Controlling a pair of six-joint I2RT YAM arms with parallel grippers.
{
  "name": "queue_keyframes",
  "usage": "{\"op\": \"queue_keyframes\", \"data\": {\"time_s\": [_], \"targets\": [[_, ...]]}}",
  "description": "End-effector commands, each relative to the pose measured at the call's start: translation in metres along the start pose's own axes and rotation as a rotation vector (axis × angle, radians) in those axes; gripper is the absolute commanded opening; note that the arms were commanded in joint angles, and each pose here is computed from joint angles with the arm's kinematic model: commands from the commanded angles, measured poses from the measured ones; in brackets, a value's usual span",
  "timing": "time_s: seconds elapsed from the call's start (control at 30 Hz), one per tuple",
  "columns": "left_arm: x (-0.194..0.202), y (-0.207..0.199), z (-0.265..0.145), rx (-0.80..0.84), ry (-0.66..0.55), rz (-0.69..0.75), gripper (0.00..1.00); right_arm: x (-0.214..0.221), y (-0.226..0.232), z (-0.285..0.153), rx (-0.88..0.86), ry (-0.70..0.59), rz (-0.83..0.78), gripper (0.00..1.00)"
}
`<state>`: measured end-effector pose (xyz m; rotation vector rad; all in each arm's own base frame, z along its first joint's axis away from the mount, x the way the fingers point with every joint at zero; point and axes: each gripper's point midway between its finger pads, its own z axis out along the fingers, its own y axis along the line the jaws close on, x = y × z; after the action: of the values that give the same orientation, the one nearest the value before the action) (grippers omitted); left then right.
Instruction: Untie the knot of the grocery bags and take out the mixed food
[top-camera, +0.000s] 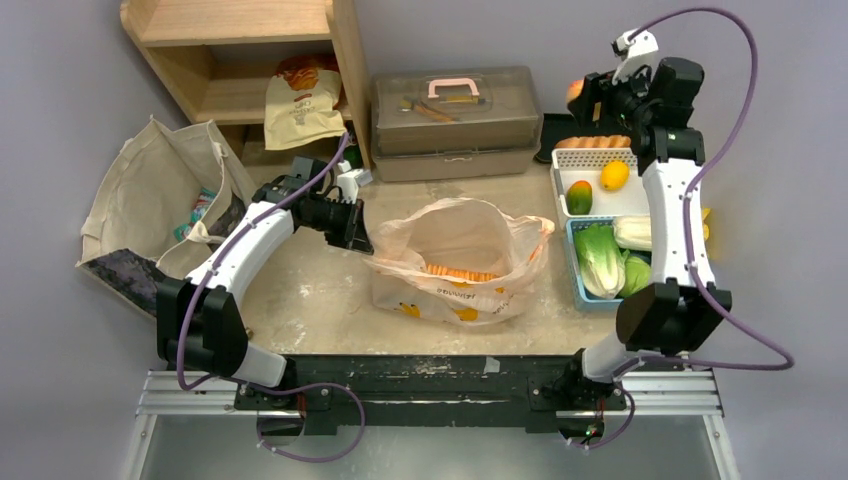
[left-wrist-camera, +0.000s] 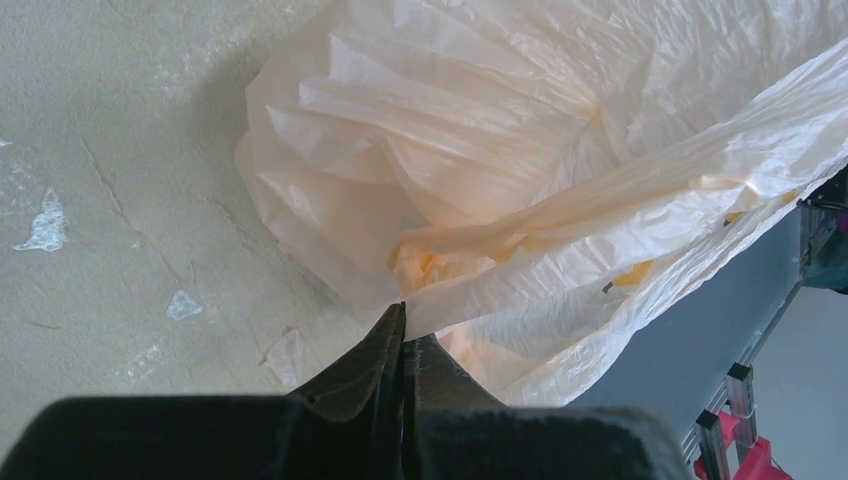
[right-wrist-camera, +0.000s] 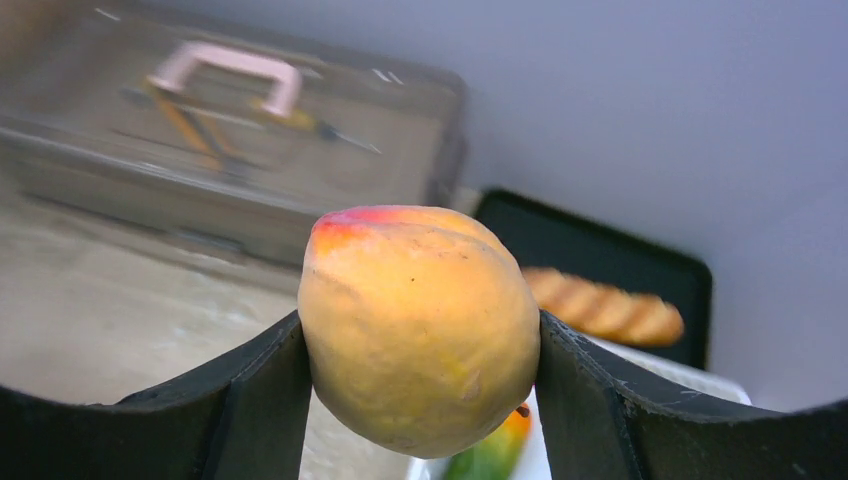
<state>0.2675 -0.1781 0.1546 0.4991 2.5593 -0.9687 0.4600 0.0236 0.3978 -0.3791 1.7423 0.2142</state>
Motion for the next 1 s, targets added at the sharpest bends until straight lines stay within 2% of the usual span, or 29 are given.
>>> {"op": "queue_keyframes", "data": {"time_s": [0.0, 0.17, 0.4, 0.47, 0.53, 0.6, 0.73, 0.87, 0.97], "targets": [[-0.009, -0.003, -0.002, 0.02, -0.034, 0.014, 0.0, 0.085, -0.066, 0.009, 0.229, 0.245, -0.007, 0.27], [-0.009, -0.003, -0.002, 0.021, -0.034, 0.014, 0.0, 0.157, -0.103, 0.039, 0.299, 0.411, 0.009, 0.27], [-0.011, -0.004, -0.007, 0.011, -0.041, 0.034, 0.0, 0.228, -0.115, 0.062, 0.263, 0.562, -0.05, 0.32], [-0.012, -0.005, -0.008, 0.01, -0.042, 0.039, 0.0, 0.242, -0.119, 0.065, 0.269, 0.595, -0.063, 0.41], [-0.014, -0.006, -0.01, 0.006, -0.05, 0.05, 0.0, 0.248, -0.122, 0.067, 0.272, 0.613, -0.073, 0.61], [-0.016, -0.006, -0.011, 0.002, -0.054, 0.056, 0.0, 0.239, -0.122, 0.069, 0.267, 0.596, -0.069, 0.79], [-0.017, -0.005, -0.009, 0.003, -0.058, 0.057, 0.0, 0.191, -0.115, 0.064, 0.239, 0.509, -0.057, 0.97], [-0.019, -0.005, -0.01, 0.002, -0.07, 0.066, 0.0, 0.135, -0.087, 0.043, 0.136, 0.42, -0.065, 0.98], [-0.025, -0.014, -0.017, 0.016, -0.128, 0.105, 0.0, 0.082, -0.023, 0.016, -0.091, 0.303, -0.087, 0.91]]}}
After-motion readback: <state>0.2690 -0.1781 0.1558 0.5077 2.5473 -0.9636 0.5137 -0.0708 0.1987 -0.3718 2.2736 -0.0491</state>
